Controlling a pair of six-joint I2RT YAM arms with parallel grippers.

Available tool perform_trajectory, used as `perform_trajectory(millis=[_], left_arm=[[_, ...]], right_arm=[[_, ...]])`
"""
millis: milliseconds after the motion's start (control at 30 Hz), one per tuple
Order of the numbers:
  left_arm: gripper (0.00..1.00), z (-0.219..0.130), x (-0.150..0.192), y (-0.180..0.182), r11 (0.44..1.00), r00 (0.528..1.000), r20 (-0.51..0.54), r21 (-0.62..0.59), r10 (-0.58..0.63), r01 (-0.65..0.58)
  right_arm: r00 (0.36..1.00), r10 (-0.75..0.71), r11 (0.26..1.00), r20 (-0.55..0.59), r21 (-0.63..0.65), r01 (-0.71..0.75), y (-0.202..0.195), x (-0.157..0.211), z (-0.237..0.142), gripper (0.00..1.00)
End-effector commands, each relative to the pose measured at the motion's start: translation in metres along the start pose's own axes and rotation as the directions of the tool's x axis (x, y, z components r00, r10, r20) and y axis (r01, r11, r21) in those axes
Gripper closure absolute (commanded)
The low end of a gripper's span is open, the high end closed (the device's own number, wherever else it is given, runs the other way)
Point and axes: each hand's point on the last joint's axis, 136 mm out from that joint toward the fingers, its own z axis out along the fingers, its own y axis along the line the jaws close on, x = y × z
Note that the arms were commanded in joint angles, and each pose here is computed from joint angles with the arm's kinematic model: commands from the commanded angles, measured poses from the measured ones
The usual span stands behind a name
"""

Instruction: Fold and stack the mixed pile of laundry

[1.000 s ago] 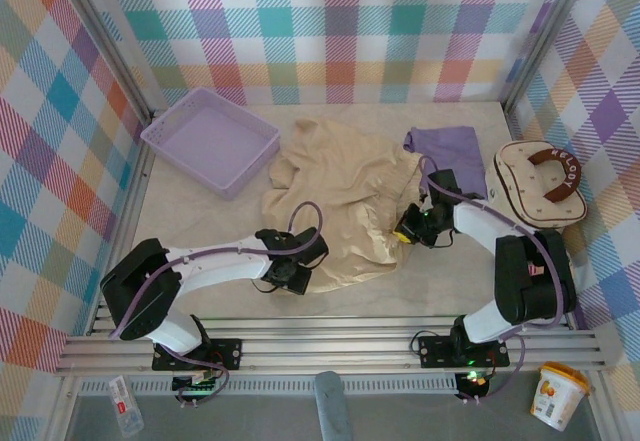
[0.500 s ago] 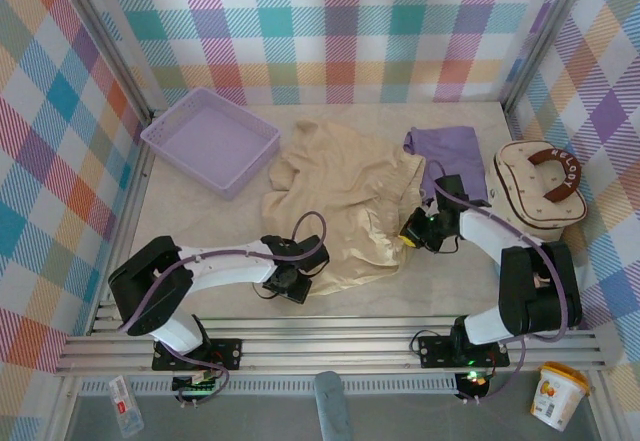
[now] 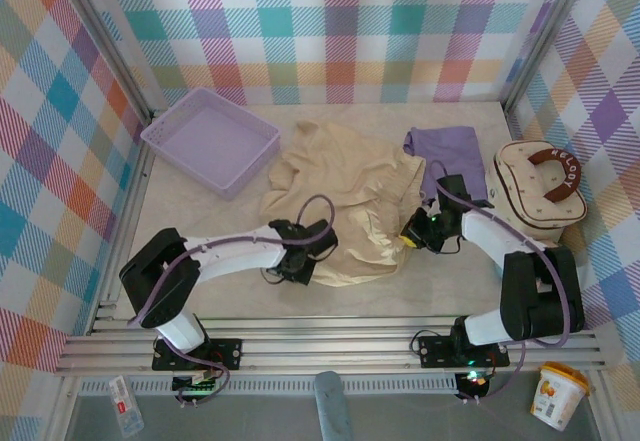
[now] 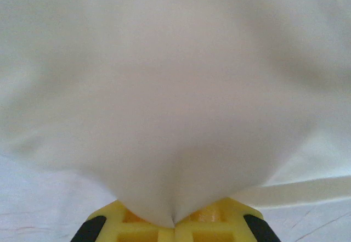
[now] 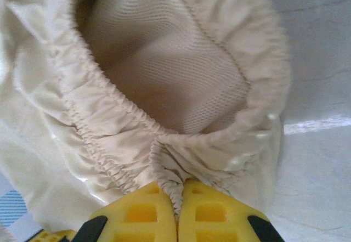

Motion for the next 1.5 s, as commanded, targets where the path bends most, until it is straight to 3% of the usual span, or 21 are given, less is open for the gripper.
perform_trajectory(millis=[0,200,333,433,533,633,700,767,867,933,1033,1133,1233,1367,1467], left_arm=[[1.0,-0.057,-0.074,0.043,0.994,0.982,0.171,-0.06,-0.077,0.089],[1.0,-0.141,-0.21,0.097,0.963,0.878,0.4,0.049,-0.263,0.266],[1.0,-0.209,-0.275,0.12,0.938,0.774,0.531,0.16,-0.344,0.307],[1.0,-0.269,-0.3,0.133,0.922,0.659,0.645,0.253,-0.387,0.293],[1.0,-0.327,-0.307,0.142,0.905,0.53,0.733,0.349,-0.426,0.245],[1.0,-0.361,-0.301,0.145,0.9,0.459,0.774,0.39,-0.435,0.194],[1.0,-0.355,-0.296,0.141,0.902,0.481,0.765,0.392,-0.428,0.179],[1.0,-0.327,-0.287,0.131,0.908,0.559,0.722,0.382,-0.409,0.172],[1.0,-0.26,-0.259,0.111,0.917,0.71,0.599,0.355,-0.371,0.181],[1.0,-0.211,-0.225,0.096,0.924,0.797,0.498,0.334,-0.341,0.187],[1.0,-0.151,-0.165,0.075,0.938,0.888,0.354,0.288,-0.292,0.194],[1.0,-0.11,-0.108,0.055,0.943,0.943,0.213,0.271,-0.256,0.195],[1.0,-0.084,-0.072,0.032,0.938,0.97,0.109,0.3,-0.217,0.176],[1.0,-0.057,-0.066,0.023,0.948,0.979,0.049,0.265,-0.198,0.178],[1.0,-0.043,-0.092,0.026,0.965,0.977,0.08,0.193,-0.196,0.178]], right_arm=[[0.997,-0.04,0.991,0.065,-0.124,0.048,0.053,-0.028,-0.031,1.0],[0.967,-0.123,0.932,0.224,-0.308,0.19,0.169,-0.11,-0.092,1.0],[0.927,-0.163,0.82,0.336,-0.477,0.317,0.247,-0.142,-0.167,1.0],[0.861,-0.219,0.692,0.458,-0.55,0.468,0.295,-0.137,-0.236,1.0],[0.795,-0.251,0.614,0.553,-0.544,0.572,0.318,-0.124,-0.295,1.0],[0.779,-0.254,0.607,0.574,-0.532,0.59,0.315,-0.117,-0.316,1.0],[0.813,-0.245,0.653,0.528,-0.53,0.541,0.3,-0.118,-0.3,1.0],[0.865,-0.233,0.715,0.444,-0.525,0.462,0.274,-0.116,-0.266,1.0],[0.945,-0.172,0.813,0.277,-0.502,0.296,0.213,-0.099,-0.198,1.0],[0.979,-0.1,0.885,0.178,-0.434,0.169,0.157,-0.077,-0.15,1.0],[0.997,-0.015,0.952,0.08,-0.304,0.038,0.084,-0.034,-0.104,1.0],[0.998,0.039,0.98,0.04,-0.196,-0.031,0.035,0.0,-0.086,1.0],[0.997,0.077,0.985,0.023,-0.159,-0.073,0.014,0.014,-0.076,1.0],[0.995,0.102,0.984,0.0,-0.147,-0.101,0.012,0.005,-0.063,0.99],[0.993,0.114,0.98,0.027,-0.166,-0.108,0.024,-0.024,-0.054,0.98]])
